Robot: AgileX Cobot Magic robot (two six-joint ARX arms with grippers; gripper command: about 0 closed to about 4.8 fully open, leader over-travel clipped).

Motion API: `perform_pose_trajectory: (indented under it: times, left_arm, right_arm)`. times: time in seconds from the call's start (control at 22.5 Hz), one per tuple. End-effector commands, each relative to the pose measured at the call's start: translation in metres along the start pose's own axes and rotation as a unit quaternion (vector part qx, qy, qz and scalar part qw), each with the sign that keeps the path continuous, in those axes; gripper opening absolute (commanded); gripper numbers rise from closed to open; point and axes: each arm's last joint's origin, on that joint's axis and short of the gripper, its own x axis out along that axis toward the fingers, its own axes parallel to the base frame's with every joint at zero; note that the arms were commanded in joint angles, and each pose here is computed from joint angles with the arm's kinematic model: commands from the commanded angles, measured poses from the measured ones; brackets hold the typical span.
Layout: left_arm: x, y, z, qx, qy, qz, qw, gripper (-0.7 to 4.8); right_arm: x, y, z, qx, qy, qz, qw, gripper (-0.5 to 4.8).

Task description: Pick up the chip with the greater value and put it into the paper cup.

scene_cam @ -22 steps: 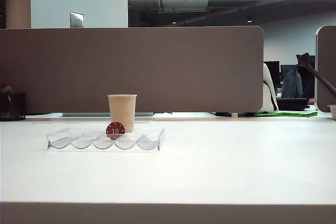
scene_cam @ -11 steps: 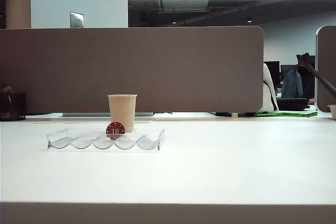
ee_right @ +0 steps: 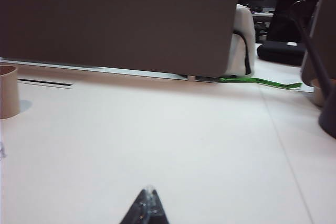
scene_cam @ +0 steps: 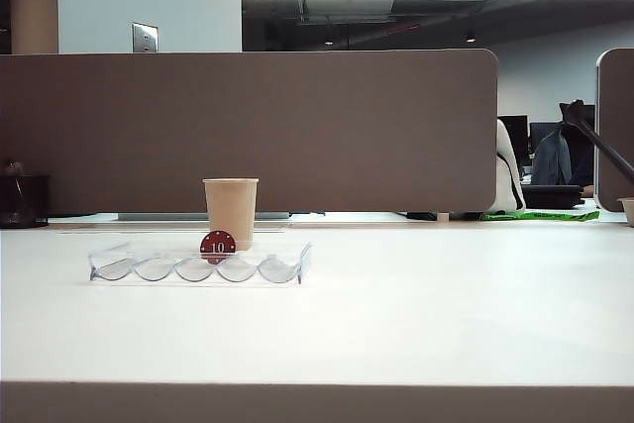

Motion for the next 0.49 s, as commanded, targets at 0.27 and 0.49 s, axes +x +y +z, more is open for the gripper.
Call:
perform_pose_trajectory:
  times: [0.27,0.49]
  left_arm:
    - [-0.0001,0.0018,0.0021,-0.001,-0.008,0.031,0.999,-0.05]
    - [-0.0001,0.0017,0.0021,-0.001,-0.007,0.031,0.999,-0.05]
  right_arm:
    - [-0.0001,-0.0025,-0.0031,0.001,0.015,-0.043,0.999,-0.06]
    - [-0.0002,-0.0024,-0.0037,0.001,0.018,-0.042,0.999,-0.05]
